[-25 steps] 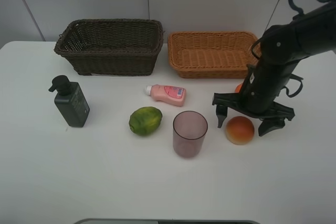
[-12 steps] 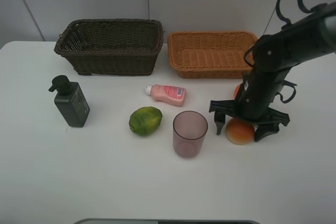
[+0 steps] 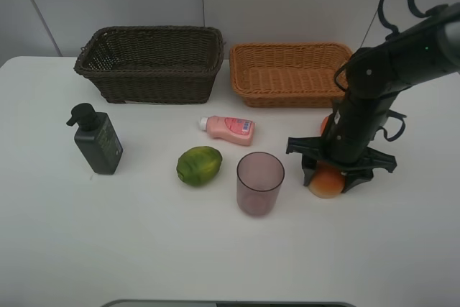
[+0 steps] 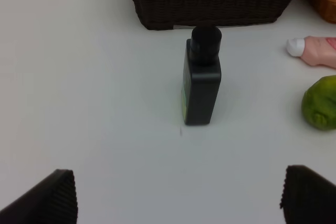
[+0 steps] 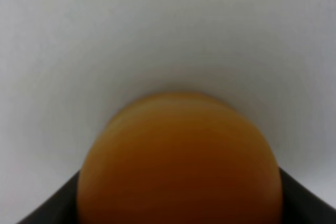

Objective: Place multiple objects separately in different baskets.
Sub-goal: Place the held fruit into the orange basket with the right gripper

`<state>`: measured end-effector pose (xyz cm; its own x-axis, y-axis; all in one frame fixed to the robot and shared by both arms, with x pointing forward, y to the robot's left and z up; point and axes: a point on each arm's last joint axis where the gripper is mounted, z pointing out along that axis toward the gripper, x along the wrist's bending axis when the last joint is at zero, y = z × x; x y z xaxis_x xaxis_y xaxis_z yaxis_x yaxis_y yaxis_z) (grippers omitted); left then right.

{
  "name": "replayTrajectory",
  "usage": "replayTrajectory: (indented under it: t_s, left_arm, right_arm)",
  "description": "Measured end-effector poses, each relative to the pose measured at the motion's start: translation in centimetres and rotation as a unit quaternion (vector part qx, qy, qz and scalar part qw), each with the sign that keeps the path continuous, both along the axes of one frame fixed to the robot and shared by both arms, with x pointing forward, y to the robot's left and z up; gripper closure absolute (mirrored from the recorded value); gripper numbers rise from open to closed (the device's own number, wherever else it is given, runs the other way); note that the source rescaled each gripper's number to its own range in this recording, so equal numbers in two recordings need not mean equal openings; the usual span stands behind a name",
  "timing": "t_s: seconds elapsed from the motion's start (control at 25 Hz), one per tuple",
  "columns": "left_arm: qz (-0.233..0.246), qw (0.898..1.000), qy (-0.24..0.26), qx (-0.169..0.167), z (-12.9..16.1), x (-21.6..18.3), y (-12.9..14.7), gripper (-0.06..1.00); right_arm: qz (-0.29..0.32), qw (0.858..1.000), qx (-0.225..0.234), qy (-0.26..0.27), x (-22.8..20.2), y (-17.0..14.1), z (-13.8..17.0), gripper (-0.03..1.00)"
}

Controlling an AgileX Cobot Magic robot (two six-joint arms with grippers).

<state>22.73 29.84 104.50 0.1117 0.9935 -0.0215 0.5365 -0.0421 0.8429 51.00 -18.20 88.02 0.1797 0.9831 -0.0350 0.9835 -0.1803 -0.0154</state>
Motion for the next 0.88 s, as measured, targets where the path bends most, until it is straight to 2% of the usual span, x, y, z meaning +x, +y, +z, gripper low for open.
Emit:
replayTrajectory:
  t_s: [0.64,0.88]
  left_arm:
    - [0.000,1.000,0.000,0.000,0.0,0.0,0.0,-0.06]
    - [0.000,1.000,0.000,0.000,0.0,0.0,0.0,-0.06]
  right_arm:
    - [0.000,1.000,0.000,0.000,0.0,0.0,0.2,0.33]
    - [0.057,0.998,-0.005,-0.025,0.4,-0.1,3.9,0.33]
